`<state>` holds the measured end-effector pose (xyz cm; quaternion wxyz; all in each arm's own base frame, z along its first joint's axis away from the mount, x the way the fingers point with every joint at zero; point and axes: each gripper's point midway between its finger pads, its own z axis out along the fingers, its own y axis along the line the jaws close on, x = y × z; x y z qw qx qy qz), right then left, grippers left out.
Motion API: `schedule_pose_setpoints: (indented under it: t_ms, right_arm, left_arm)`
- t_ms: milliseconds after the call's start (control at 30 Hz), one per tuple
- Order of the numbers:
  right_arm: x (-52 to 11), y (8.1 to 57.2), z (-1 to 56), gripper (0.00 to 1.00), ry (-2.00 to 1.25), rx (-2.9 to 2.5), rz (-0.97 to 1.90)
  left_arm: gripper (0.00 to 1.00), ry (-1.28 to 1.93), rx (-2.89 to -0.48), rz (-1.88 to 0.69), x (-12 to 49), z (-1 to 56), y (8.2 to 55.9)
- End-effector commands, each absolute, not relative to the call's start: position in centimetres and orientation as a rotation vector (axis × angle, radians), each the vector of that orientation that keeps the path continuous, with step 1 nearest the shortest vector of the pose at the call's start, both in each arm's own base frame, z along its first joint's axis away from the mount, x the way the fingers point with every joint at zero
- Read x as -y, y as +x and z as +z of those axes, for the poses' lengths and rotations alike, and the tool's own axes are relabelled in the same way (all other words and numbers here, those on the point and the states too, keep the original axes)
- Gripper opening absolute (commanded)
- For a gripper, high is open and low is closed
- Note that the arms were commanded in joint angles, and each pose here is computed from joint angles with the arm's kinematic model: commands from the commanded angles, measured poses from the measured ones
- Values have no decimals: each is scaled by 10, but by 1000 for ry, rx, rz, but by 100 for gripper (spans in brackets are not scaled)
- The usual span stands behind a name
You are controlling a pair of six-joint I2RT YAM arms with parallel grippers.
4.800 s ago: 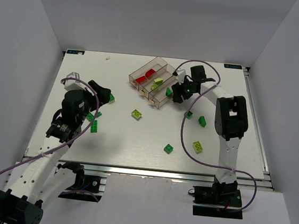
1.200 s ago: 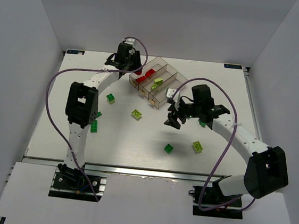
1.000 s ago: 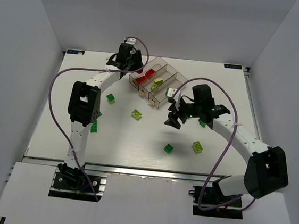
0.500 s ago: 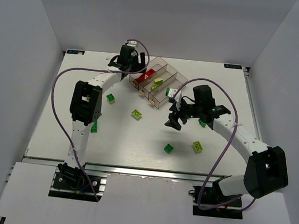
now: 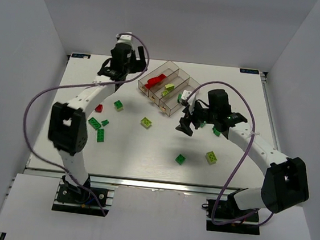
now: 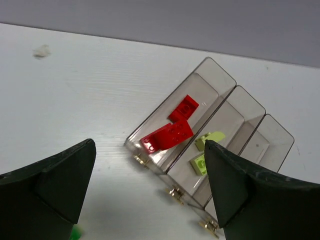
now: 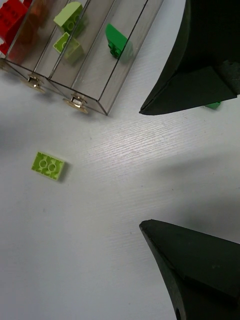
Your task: Sort the legos into containers by color
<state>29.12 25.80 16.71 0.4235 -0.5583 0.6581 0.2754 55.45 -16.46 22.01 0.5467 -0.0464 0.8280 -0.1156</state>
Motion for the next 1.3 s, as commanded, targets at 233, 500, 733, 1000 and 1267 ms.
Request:
schedule_pose_setpoints:
  t_ms: [233, 500, 733, 1000, 1267]
  right_arm:
    - [-280, 293, 188, 84, -1381, -1609, 856]
    - [-291, 314, 187, 56, -1342, -1795, 927]
    - [-296, 326, 192, 66, -1298, -1835, 939]
    - [-294, 328, 190, 83, -1291, -1838, 917]
    - [-295, 328, 189, 82, -1290, -1832, 916]
  left_arm:
    - [96, -351, -1865, -104, 64, 270, 411]
    - [68, -472, -1954, -169, 46, 228, 327]
    - [67, -511, -2262, -59, 18, 143, 316]
    - [74, -439, -2446, 52, -9, 112, 361]
    - [72, -333, -2559, 79, -11, 67, 398]
